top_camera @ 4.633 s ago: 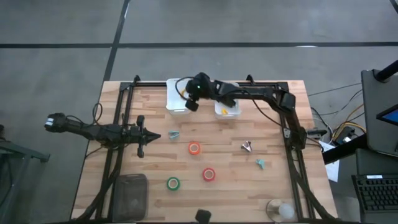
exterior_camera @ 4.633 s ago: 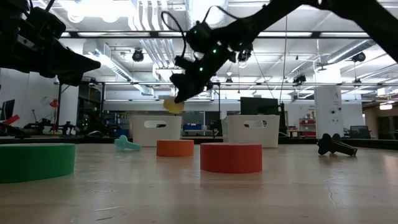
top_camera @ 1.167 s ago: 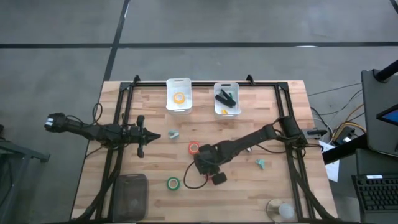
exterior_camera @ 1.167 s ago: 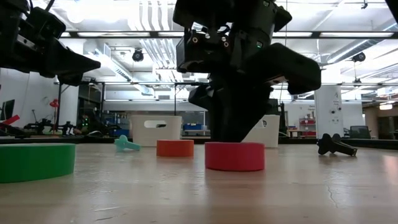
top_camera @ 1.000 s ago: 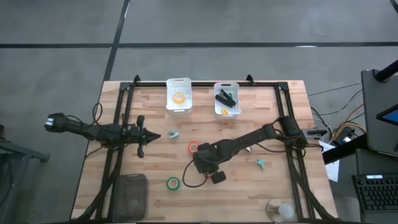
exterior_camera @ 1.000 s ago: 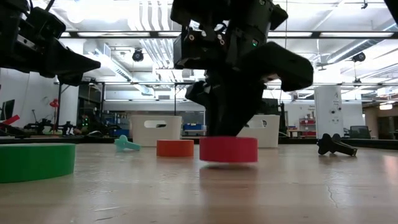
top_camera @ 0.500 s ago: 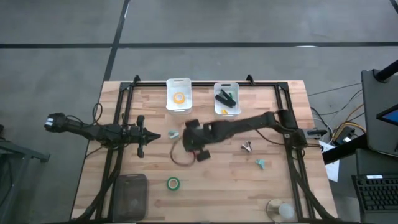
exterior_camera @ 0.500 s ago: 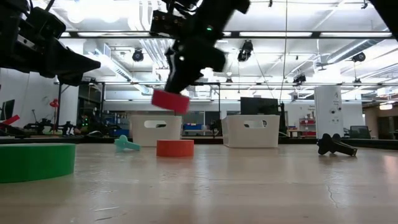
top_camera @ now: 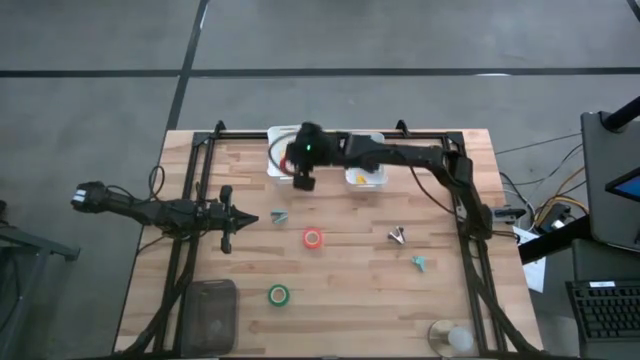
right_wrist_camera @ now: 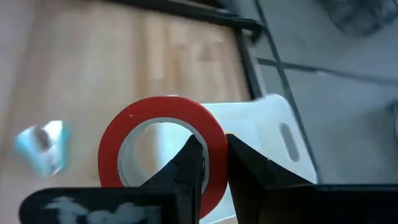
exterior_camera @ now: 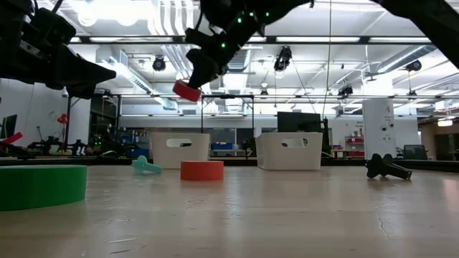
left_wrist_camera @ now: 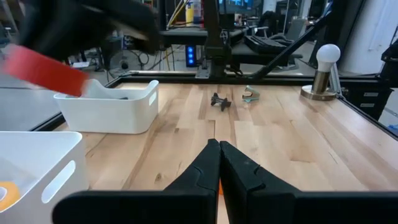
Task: Pick and place Stapler, Stapler remover, tape
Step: Put the red tape into the left white bin
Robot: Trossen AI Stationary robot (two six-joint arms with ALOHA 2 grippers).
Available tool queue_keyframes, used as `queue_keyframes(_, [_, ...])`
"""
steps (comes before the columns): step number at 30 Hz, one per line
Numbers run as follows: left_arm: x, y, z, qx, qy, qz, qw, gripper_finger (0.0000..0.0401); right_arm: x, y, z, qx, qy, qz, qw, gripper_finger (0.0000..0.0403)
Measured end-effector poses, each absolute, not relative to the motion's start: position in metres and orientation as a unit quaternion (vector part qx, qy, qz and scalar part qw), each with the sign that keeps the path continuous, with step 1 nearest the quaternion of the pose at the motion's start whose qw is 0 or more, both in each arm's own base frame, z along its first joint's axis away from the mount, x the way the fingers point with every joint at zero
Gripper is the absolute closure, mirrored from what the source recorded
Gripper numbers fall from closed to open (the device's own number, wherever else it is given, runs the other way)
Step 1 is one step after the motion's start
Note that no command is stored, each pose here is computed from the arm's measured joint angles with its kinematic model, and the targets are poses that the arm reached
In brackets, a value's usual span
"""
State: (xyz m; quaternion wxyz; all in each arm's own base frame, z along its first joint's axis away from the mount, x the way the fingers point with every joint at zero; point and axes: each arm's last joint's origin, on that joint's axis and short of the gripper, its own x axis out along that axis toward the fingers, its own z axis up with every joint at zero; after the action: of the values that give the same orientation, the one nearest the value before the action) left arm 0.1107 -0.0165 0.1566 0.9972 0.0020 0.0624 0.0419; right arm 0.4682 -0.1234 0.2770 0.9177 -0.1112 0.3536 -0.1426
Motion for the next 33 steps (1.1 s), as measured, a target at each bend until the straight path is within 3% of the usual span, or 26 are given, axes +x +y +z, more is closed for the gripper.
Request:
queue_keyframes(5, [0.111,-0.016,0.157,0.002,0.063,0.042,0.997,0.0389,0.462,-0.167,0.278,-0.048,0.310,-0.196,0.929,0.0349])
queue_keyframes(11, [0.111,-0.016,0.157,0.002,0.063,0.042,0.997,0.0389,0.456,-0.198,0.267,0.014,0.299,-0.202,0.933,0.0348])
queue_keyframes(33, [0.111,-0.016,0.156,0.003,0.065,0.042,0.997,0.0389,0.472,-0.212,0.193,0.040,0.360,-0.204,0.909,0.0337])
